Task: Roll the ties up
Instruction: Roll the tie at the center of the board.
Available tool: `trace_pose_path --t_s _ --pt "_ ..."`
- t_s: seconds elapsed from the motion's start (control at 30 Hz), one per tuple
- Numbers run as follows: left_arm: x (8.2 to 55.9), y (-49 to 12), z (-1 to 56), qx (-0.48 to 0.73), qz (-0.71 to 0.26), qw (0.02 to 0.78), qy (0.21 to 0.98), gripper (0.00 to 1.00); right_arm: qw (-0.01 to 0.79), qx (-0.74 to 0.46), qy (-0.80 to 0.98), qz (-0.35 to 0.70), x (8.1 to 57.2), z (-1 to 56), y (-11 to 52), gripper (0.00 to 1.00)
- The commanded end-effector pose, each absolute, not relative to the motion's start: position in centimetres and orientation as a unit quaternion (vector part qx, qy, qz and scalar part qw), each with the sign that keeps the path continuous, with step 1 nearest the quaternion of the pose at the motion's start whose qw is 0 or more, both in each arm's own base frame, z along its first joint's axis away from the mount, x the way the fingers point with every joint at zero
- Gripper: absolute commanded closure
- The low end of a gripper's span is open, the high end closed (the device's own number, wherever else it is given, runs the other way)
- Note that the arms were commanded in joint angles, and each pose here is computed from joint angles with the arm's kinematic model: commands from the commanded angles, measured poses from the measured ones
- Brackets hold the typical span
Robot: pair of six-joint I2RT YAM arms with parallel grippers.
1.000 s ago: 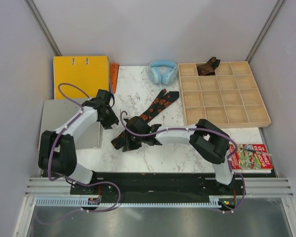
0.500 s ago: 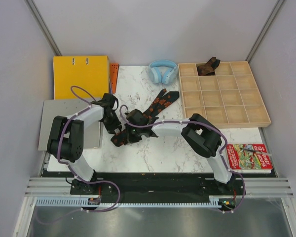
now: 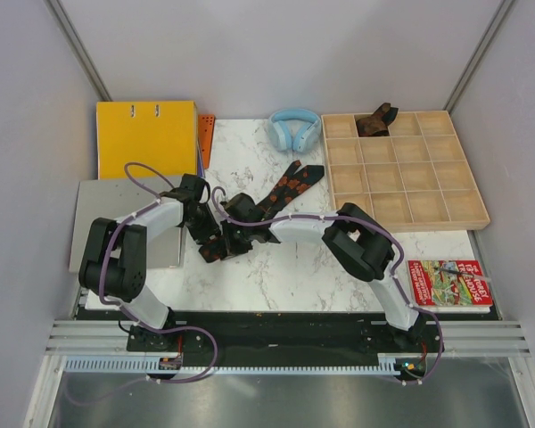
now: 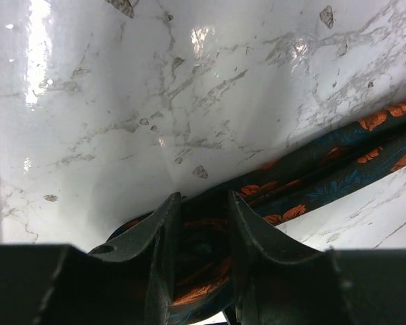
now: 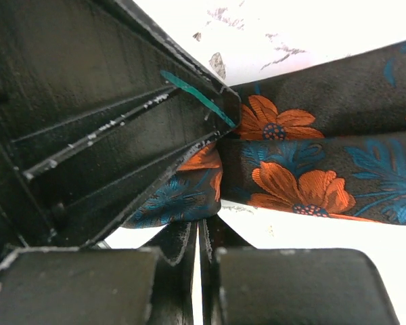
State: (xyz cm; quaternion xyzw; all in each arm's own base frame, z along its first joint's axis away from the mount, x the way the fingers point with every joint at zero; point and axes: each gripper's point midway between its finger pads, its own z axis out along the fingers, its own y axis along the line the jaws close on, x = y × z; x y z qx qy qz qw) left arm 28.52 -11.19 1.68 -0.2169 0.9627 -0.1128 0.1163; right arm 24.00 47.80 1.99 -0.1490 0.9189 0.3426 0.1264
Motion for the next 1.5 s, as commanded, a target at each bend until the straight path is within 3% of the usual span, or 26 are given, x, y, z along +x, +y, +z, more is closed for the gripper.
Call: trace_pose_path --t_s 0.0,0.23,0.4,0.5,0.8,1.07,1.13,1.33,1.47 --pt "25.9 -13.2 1.4 -0.197 -0.159 0.061 0.965 0.60 0.167 -0.168 0.900 0.367 26.0 4.5 48.9 0.96" --pt "25.9 -12.7 1.5 -0.199 -0.149 0.068 0.966 0.57 0.163 -0.186 0.894 0.373 26.0 4.4 48.6 0.96" --pt "26.7 -11.3 2.7 -0.206 -0.117 0.088 0.968 0.32 0.155 -0.185 0.897 0.371 24.9 4.8 47.2 0.96" --pt "27.3 -10.6 3.5 -0.209 -0.104 0.097 0.967 0.24 0.157 -0.187 0.896 0.372 24.4 5.8 46.5 0.95" --pt "29.6 -8.7 7.2 -0.225 -0.089 0.138 0.960 0.11 0.147 -0.200 0.894 0.374 22.4 7.7 44.3 0.95" --pt "28.9 -6.4 11.2 -0.247 -0.071 0.203 0.945 0.09 0.173 -0.197 0.882 0.392 21.5 11.8 42.9 0.94" --pt "27.4 -5.8 11.0 -0.262 -0.062 0.204 0.941 0.15 0.178 -0.196 0.877 0.401 21.6 12.8 43.2 0.94" --pt "22.8 -5.0 10.1 -0.293 -0.076 0.235 0.924 0.20 0.174 -0.191 0.871 0.419 22.8 14.1 45.4 0.96" --pt "22.2 -6.2 10.9 -0.307 -0.129 0.263 0.905 0.23 0.166 -0.185 0.871 0.423 24.0 13.5 47.0 0.98"
